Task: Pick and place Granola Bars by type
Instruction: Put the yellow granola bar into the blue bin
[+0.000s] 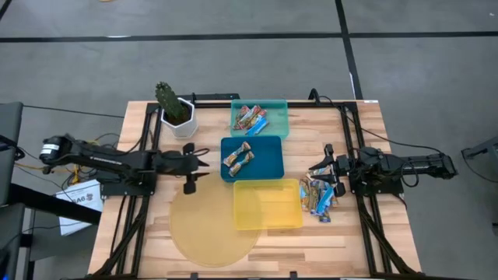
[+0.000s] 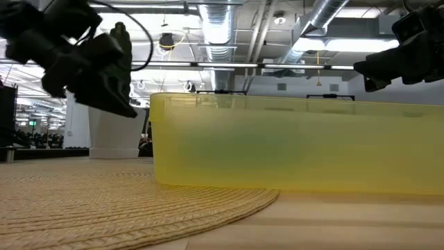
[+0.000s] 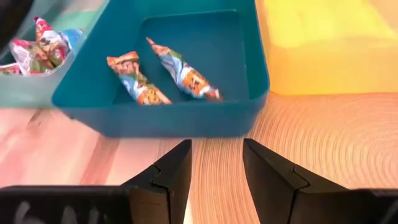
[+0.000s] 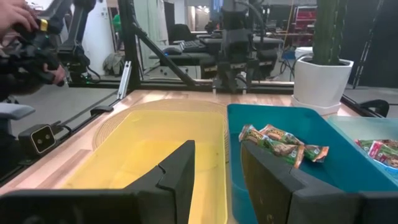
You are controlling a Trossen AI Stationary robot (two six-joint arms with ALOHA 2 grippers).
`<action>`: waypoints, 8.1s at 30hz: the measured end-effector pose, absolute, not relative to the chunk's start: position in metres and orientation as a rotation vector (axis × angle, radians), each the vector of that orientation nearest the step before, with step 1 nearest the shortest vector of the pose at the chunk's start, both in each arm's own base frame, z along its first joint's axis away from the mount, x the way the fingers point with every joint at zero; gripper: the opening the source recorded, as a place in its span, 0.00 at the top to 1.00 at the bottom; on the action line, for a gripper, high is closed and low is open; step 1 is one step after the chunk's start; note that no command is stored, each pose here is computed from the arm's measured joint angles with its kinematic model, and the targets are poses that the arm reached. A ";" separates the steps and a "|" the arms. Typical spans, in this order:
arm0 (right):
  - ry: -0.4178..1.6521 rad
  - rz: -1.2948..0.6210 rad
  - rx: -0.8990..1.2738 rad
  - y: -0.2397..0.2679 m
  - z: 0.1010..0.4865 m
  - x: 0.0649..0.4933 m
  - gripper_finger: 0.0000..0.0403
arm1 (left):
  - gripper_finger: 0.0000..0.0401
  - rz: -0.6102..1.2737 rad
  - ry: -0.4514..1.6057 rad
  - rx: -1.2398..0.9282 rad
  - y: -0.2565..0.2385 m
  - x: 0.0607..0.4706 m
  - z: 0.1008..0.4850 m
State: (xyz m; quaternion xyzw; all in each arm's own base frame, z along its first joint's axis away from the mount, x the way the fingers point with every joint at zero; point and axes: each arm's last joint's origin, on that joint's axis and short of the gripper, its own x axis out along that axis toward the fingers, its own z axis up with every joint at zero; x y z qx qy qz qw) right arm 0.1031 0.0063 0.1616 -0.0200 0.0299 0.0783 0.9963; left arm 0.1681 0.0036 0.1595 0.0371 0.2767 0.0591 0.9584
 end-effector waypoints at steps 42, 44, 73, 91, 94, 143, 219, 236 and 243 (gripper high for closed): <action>0.060 0.157 -0.040 0.006 0.161 0.103 0.69 | 0.66 0.092 0.025 0.176 0.003 0.102 0.165; 0.061 0.157 -0.040 0.006 0.161 0.103 0.69 | 0.66 0.078 -0.002 0.175 0.002 0.100 0.167; 0.060 0.157 -0.040 0.006 0.161 0.103 0.69 | 0.66 0.062 -0.039 0.121 0.002 0.098 0.169; 0.060 0.157 -0.040 0.006 0.161 0.103 0.69 | 0.66 0.063 -0.037 0.139 0.002 0.098 0.169; 0.060 0.157 -0.040 0.006 0.161 0.103 0.69 | 0.66 0.063 -0.037 0.144 0.002 0.098 0.169; 0.981 -0.109 0.120 0.003 0.230 0.174 0.69 | 0.66 0.063 -0.037 0.132 0.002 0.098 0.169; 1.855 0.003 -0.296 -0.014 0.129 0.216 0.82 | 0.66 0.063 -0.038 0.141 0.002 0.098 0.169; 1.537 -0.195 -0.136 -0.013 0.181 0.205 0.86 | 0.66 0.063 -0.038 0.134 0.002 0.098 0.169; 1.304 -0.284 -0.024 -0.013 0.213 0.194 0.86 | 0.66 0.063 -0.038 0.126 0.002 0.098 0.169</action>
